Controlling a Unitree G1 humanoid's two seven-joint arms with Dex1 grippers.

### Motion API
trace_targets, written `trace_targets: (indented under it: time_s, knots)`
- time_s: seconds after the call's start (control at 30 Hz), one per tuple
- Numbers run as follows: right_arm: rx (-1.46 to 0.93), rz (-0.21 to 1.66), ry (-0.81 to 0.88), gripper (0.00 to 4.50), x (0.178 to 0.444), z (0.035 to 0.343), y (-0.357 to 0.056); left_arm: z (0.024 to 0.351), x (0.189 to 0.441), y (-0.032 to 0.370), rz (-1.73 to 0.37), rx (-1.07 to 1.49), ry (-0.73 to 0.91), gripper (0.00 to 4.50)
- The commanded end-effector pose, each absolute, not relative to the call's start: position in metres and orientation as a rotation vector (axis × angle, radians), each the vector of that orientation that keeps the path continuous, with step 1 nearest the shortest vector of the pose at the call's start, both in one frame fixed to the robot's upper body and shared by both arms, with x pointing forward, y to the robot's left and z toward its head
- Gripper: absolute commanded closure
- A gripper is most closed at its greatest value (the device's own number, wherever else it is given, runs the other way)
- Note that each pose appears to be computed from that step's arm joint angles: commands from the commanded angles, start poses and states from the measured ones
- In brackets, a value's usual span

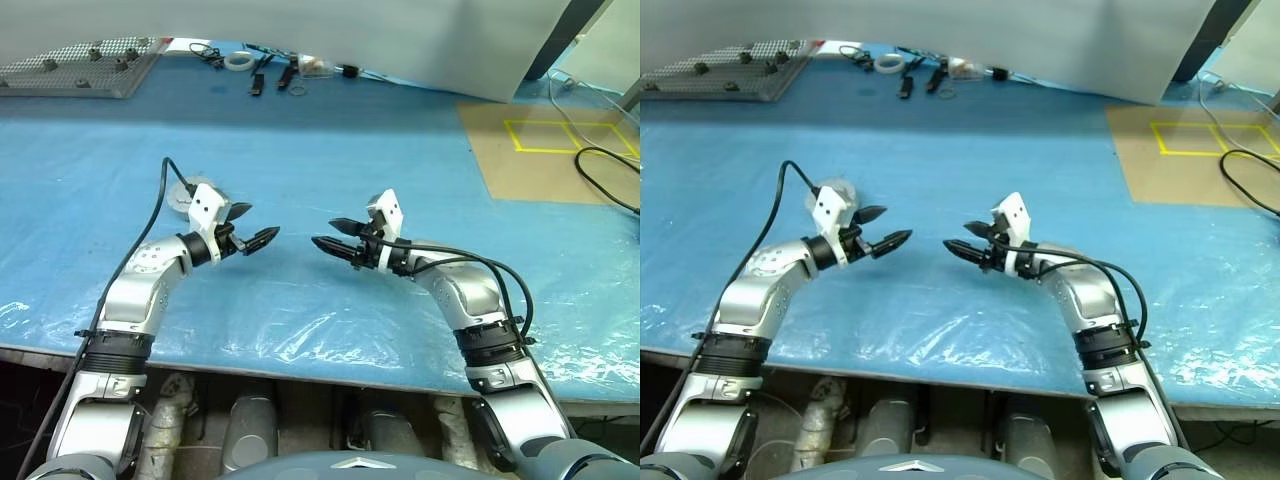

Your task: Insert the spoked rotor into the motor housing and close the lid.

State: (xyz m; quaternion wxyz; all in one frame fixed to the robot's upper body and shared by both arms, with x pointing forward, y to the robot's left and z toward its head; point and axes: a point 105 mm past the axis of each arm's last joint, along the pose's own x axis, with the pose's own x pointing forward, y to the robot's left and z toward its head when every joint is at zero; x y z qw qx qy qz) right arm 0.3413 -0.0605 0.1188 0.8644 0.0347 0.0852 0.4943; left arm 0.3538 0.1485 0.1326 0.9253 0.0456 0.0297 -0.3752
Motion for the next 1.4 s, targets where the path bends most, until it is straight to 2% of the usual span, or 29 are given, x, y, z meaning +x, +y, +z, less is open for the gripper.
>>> trace_targets:
  time_s: [0.03, 1.4]
  knots:
    - [0.062, 1.059, 0.136, 1.06, 0.3406, 0.1283, -0.0565, 0.1456, 0.3518, 0.151, -0.759, 0.107, 0.018, 0.02]
    - [0.073, 1.031, 0.138, 1.06, 0.3394, 0.1281, -0.0573, 0.1499, 0.3561, 0.1497, -0.765, 0.105, 0.006, 0.02]
